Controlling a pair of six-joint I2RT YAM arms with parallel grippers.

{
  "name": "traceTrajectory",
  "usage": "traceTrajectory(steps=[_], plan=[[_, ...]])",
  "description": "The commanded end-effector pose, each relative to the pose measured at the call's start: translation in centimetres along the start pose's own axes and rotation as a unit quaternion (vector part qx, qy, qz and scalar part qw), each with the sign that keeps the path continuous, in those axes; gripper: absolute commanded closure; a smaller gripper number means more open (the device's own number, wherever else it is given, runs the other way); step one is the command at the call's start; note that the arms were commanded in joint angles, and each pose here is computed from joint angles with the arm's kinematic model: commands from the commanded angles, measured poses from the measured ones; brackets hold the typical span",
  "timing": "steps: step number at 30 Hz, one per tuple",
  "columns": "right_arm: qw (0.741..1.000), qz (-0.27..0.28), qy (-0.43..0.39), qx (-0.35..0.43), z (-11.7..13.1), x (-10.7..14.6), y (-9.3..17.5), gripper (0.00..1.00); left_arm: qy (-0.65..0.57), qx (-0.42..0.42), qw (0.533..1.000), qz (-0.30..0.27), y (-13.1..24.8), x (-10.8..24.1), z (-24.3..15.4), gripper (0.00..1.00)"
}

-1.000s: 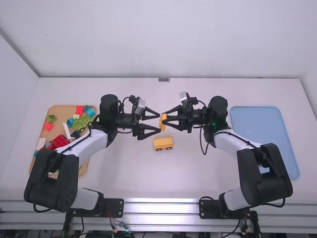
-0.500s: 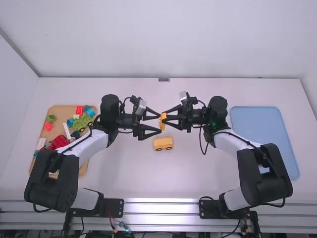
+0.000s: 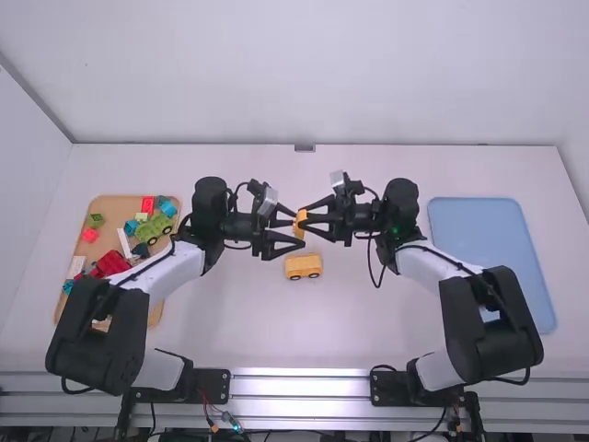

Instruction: Assemble lego blocks to make yellow taxi

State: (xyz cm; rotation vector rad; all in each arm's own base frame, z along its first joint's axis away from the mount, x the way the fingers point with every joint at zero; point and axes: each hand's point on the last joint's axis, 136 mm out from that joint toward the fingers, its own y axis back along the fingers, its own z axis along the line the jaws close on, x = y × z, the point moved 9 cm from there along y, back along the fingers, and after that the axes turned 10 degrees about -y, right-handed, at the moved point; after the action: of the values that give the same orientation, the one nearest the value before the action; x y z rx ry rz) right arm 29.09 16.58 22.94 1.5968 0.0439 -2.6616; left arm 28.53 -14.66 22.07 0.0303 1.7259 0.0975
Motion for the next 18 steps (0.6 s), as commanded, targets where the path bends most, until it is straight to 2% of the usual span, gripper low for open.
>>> traceTrajectory(steps=[1,5,6,8,13,16,18], plan=[[1.0,-0.001,0.014,-0.003,-0.17,-0.74,-0.07,0.85,0.0,0.001,1.0,0.001,-0.15,0.15,-0.03,0.3],[1.0,-0.001,0.014,-0.003,-0.16,-0.75,-0.07,0.85,0.001,0.0,1.0,0.001,-0.09,0.15,0.0,0.45],[1.0,-0.001,0.014,-0.003,-0.16,-0.75,-0.07,0.85,0.001,0.0,1.0,0.001,-0.09,0.15,0.0,0.45],[1.0,-0.001,0.014,-0.003,-0.17,-0.74,-0.07,0.85,0.0,0.003,1.0,0.001,-0.29,0.14,-0.11,0.56],[1.0,0.001,0.014,-0.007,-0.05,-0.69,-0.32,0.85,-0.001,0.002,1.0,0.001,-0.23,0.12,-0.07,0.65],[1.0,-0.001,0.014,-0.004,-0.06,-0.69,-0.51,0.83,-0.001,0.002,1.0,0.001,-0.21,0.11,-0.06,0.79],[1.0,-0.002,0.014,-0.002,-0.12,-0.73,-0.41,0.8,-0.001,0.004,1.0,0.001,-0.34,0.12,-0.14,0.81]])
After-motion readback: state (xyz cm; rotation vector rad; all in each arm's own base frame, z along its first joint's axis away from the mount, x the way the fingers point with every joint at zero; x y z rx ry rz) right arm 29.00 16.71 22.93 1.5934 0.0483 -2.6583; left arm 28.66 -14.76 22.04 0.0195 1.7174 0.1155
